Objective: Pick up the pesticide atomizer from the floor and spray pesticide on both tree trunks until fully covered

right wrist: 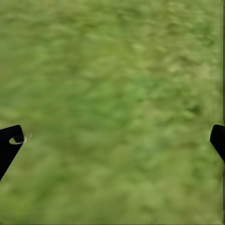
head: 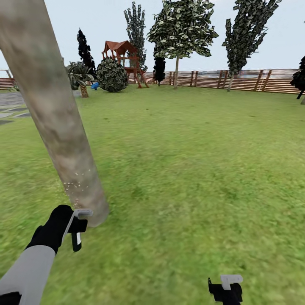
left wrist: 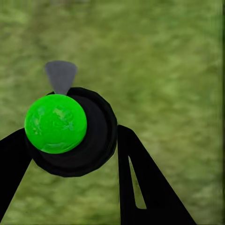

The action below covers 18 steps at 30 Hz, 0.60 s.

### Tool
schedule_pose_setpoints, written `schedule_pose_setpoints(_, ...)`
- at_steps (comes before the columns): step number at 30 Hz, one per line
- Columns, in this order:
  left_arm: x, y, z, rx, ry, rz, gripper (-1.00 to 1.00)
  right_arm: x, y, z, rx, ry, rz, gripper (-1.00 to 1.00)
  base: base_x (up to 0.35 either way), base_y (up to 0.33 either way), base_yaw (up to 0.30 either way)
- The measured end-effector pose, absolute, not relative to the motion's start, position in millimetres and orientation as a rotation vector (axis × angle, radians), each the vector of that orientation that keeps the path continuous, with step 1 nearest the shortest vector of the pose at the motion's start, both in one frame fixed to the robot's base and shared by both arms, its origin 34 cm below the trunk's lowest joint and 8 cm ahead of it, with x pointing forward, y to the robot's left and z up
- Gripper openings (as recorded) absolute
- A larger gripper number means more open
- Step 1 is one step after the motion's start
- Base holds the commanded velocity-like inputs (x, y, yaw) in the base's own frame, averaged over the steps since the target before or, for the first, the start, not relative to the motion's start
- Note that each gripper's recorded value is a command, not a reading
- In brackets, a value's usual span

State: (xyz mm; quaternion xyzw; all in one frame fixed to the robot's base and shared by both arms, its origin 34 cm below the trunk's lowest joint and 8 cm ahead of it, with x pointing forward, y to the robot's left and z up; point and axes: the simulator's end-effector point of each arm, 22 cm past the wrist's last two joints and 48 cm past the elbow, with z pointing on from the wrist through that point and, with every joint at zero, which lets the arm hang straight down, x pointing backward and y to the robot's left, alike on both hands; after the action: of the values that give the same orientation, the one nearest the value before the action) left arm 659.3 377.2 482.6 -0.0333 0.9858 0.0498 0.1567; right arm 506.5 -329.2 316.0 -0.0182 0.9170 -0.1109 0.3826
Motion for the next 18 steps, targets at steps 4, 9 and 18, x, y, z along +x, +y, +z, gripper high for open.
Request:
schedule_pose_setpoints(4, 643, 382, 469, -0.107, 2.849, 0.15, -1.0, 507, -329, 316, -0.046, 2.339, -0.282, 1.0, 0.213, -0.194, 0.106)
schedule_pose_setpoints(9, 628, 384, 457, -0.145, 2.869, 0.135, -1.0, 507, -328, 316, -0.046, 2.339, -0.28, 1.0, 0.266, -0.126, 0.266)
schedule_pose_setpoints(18, 609, 381, 435, -0.134, 2.908, 0.226, -1.0, 507, -327, 316, -0.047, 2.34, -0.278, 1.0, 0.149, -0.08, 0.277)
